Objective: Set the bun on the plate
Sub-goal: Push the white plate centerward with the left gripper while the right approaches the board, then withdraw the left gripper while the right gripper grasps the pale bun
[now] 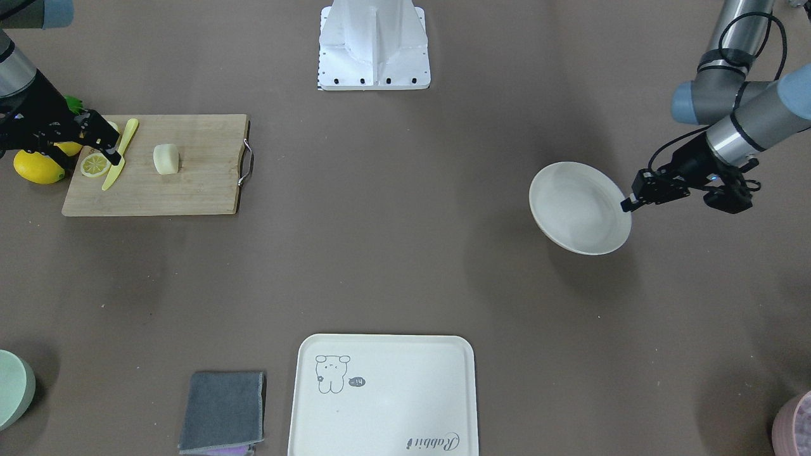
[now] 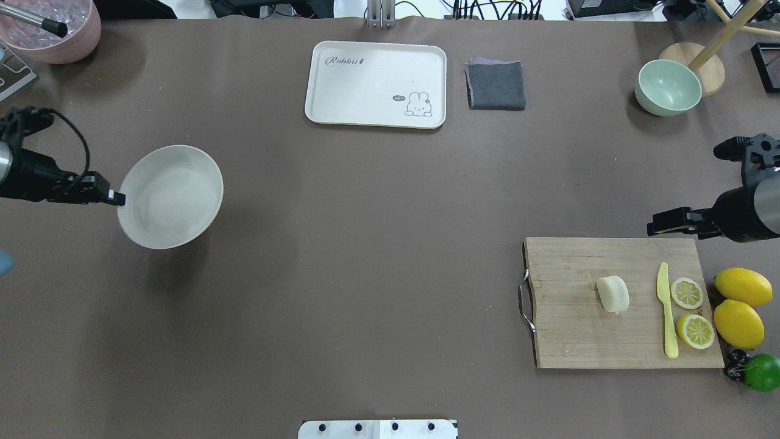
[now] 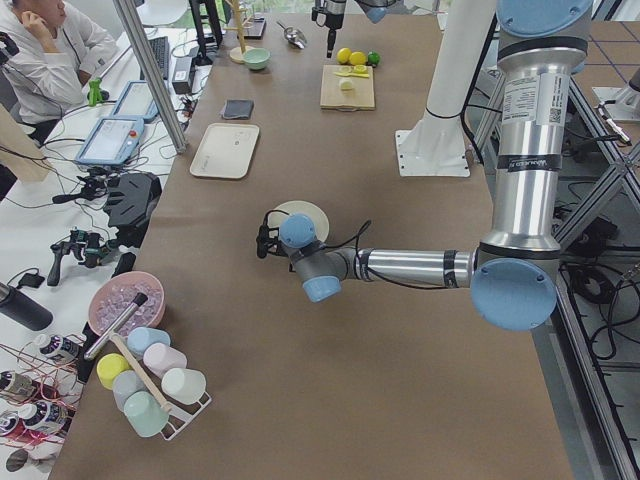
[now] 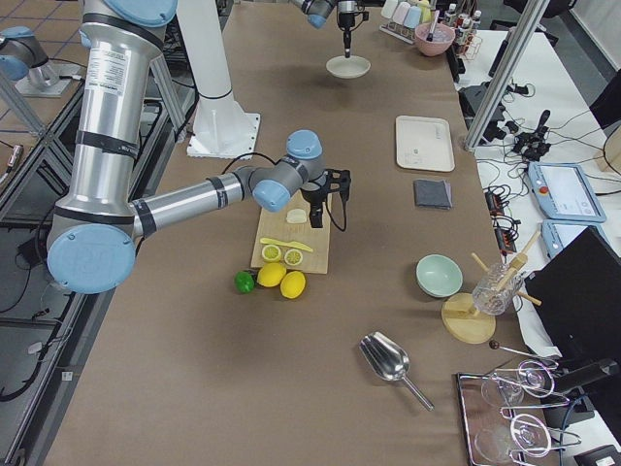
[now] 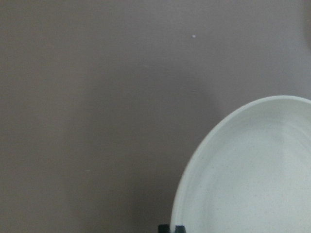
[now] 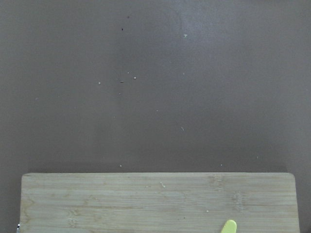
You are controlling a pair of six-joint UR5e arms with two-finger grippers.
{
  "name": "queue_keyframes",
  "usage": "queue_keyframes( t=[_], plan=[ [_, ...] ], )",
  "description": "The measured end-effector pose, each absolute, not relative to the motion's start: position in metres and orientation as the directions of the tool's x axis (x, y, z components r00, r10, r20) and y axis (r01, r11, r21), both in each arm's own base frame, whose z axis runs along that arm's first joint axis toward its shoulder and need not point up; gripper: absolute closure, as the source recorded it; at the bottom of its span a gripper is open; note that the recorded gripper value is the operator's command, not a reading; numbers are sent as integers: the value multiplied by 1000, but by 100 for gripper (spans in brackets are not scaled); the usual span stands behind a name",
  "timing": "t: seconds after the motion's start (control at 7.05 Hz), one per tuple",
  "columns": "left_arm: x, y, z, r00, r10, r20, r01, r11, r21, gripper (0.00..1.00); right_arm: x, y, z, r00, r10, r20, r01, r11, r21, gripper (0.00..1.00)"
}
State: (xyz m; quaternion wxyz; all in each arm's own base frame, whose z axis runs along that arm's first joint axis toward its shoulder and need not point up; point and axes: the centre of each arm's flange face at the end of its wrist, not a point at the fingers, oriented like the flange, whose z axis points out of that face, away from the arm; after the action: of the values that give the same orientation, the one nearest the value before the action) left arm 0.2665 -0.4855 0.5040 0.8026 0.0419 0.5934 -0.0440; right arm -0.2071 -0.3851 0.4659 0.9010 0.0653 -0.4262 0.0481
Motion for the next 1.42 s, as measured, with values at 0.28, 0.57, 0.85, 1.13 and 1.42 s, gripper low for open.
queue_keyframes(
  t=[0.28,0.57,0.85,1.13,1.42],
  plan=[
    [351,-483,423,292,-71,-954,128,991,-34,100,-212,-386,463,632,34,774,-148,986,78,0],
    [427,-456,337,365,-97,-926,136,989,-50,100,-231,-384,455,628,44,777,-155,985,70,0],
    [492,-420,296,392,-99,-915,142,989,-47,3,-259,-378,446,631,49,775,-152,986,62,0],
    [510,-409,289,399,-89,-912,153,988,-29,2,-291,-361,452,660,46,750,-142,988,65,0],
    [487,-422,280,388,-94,-917,174,984,-27,2,-316,-344,461,687,7,726,-111,989,96,0]
  ],
)
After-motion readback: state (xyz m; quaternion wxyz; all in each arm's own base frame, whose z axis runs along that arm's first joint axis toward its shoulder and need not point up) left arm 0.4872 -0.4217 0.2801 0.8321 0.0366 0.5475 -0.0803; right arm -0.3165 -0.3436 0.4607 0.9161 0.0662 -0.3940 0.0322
